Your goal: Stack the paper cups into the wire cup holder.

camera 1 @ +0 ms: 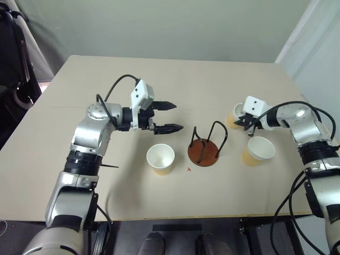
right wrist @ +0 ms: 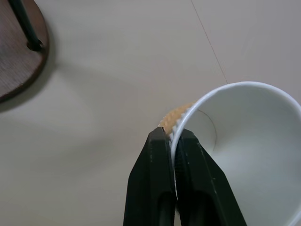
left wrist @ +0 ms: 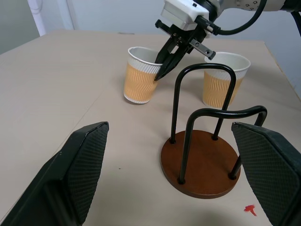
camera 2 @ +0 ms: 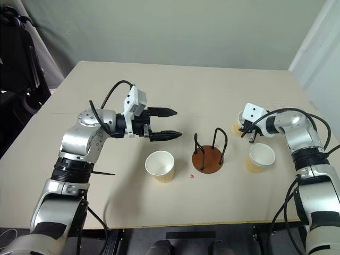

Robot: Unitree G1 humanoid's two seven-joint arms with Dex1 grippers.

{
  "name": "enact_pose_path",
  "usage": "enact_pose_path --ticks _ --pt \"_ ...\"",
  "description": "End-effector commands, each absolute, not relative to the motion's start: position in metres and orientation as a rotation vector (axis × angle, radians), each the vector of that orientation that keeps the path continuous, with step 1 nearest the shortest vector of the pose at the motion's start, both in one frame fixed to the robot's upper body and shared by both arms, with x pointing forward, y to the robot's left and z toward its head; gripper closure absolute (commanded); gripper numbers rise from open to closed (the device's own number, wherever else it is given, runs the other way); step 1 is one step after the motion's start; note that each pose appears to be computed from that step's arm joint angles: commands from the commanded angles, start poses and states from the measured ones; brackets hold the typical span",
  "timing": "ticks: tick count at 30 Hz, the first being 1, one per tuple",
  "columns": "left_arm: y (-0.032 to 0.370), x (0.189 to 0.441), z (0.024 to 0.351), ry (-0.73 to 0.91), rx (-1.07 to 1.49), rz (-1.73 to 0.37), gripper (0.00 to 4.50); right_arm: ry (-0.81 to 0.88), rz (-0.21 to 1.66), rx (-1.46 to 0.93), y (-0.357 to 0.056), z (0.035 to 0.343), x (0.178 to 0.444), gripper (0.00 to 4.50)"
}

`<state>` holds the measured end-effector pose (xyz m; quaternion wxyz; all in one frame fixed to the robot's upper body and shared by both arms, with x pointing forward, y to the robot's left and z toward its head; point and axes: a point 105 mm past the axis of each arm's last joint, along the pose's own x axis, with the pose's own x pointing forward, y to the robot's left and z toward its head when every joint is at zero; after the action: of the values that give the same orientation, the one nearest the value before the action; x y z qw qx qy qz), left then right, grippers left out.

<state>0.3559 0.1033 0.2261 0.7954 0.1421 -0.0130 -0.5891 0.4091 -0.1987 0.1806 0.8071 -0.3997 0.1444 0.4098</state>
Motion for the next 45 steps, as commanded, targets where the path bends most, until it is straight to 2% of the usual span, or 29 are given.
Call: enact_pose_path --ticks 1,9,25,32,38,45 --pt "0.104 0.353 0.238 -0.079 0.342 -1.262 0.0 0.209 0.864 -0.849 -0.197 0.217 0.405 4.48" --pt "0.106 0.354 0.237 -0.074 0.347 -1.253 0.0 0.108 0.918 -0.846 -0.182 0.255 0.374 4.48" --pt "0.103 0.356 0.235 -0.073 0.347 -1.258 0.0 0.001 1.024 -1.001 -0.148 0.291 0.321 4.48" --pt "0.103 0.357 0.235 -0.074 0.345 -1.253 0.0 -0.123 1.156 -1.03 -0.118 0.321 0.281 4.48" --pt "0.103 0.357 0.235 -0.074 0.348 -1.256 0.0 -0.131 1.218 -1.044 -0.11 0.325 0.265 4.48" --pt "0.103 0.357 0.234 -0.071 0.351 -1.259 0.0 -0.061 1.235 -1.125 -0.113 0.305 0.265 4.48"
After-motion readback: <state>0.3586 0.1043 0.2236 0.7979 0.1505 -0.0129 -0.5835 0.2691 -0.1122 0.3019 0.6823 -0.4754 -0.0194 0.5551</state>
